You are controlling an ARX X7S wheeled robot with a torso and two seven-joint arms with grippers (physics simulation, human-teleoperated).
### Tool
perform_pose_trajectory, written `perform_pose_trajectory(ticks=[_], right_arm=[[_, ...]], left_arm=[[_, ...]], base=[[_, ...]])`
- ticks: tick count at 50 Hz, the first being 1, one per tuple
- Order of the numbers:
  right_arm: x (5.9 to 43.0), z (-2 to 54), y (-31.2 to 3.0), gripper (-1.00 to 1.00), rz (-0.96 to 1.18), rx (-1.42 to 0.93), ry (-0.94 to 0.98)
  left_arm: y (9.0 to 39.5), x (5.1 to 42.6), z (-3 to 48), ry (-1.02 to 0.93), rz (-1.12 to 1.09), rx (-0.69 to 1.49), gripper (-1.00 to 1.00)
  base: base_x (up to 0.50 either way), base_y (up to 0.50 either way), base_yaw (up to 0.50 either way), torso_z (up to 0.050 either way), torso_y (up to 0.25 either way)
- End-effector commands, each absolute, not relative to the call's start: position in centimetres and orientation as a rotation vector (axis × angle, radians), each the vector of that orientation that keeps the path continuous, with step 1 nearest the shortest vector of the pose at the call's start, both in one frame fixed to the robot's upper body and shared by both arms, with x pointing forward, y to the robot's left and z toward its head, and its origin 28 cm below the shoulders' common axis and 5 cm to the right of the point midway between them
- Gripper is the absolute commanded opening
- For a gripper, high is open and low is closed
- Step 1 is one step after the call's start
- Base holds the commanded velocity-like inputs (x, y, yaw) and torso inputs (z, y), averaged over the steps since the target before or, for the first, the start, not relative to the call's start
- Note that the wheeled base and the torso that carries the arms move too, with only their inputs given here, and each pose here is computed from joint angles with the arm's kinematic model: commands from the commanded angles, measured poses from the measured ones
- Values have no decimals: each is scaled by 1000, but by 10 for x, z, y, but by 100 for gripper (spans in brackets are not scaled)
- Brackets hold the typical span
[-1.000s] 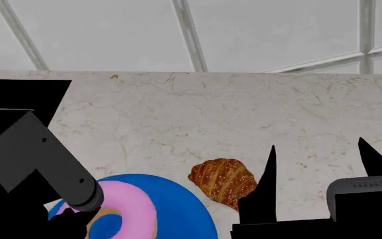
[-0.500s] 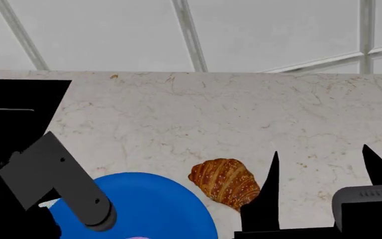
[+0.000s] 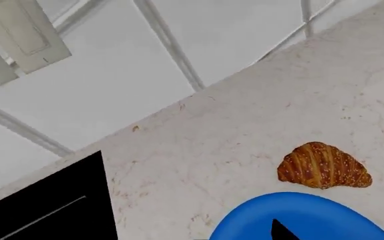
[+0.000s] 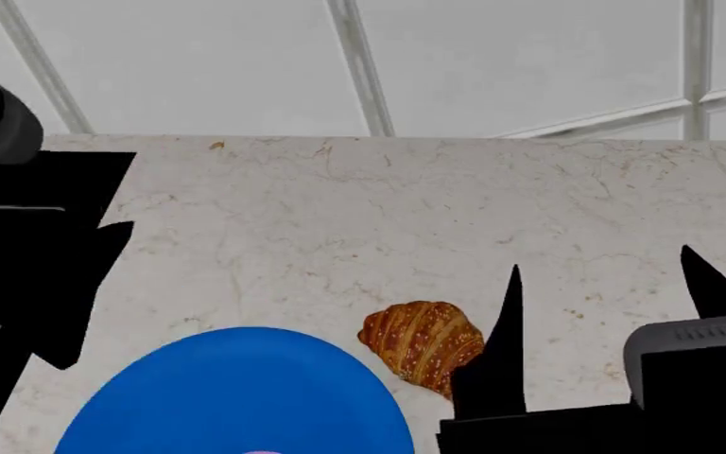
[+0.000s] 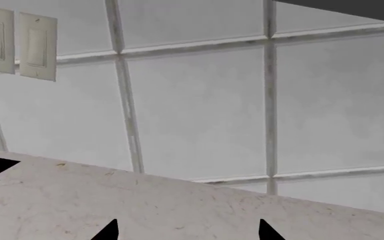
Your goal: Place the pastries on the plates.
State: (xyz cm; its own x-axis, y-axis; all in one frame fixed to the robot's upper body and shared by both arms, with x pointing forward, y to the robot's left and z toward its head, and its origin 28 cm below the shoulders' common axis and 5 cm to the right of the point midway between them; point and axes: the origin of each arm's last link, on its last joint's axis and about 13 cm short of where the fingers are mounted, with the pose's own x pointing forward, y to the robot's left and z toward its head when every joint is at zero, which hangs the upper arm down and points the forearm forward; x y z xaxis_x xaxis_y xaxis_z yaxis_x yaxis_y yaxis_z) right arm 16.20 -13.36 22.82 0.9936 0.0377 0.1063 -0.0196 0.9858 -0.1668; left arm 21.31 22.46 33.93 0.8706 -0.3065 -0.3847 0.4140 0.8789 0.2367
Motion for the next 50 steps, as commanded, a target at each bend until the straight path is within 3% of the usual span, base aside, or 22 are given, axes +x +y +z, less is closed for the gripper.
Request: perform_pose_trajectory(ticks=[1,9,32,50], right_arm=[[168,267,-144,100,154,-197,-172],[187,317,-171,100,357,-328,-103],[243,343,-220,100,718,-535,307],[274,338,-221,100,730,-649,453]], left_arm=[[251,214,332,278,-193,154,100],[253,209,295,317,-153,50,100],[257,202,274,359,-137,-23,100],[267,195,269,380,-117,-39,100]], base=[[0,0,0,0,0],[0,0,0,0,0],[0,0,0,0,0],[0,0,0,0,0]])
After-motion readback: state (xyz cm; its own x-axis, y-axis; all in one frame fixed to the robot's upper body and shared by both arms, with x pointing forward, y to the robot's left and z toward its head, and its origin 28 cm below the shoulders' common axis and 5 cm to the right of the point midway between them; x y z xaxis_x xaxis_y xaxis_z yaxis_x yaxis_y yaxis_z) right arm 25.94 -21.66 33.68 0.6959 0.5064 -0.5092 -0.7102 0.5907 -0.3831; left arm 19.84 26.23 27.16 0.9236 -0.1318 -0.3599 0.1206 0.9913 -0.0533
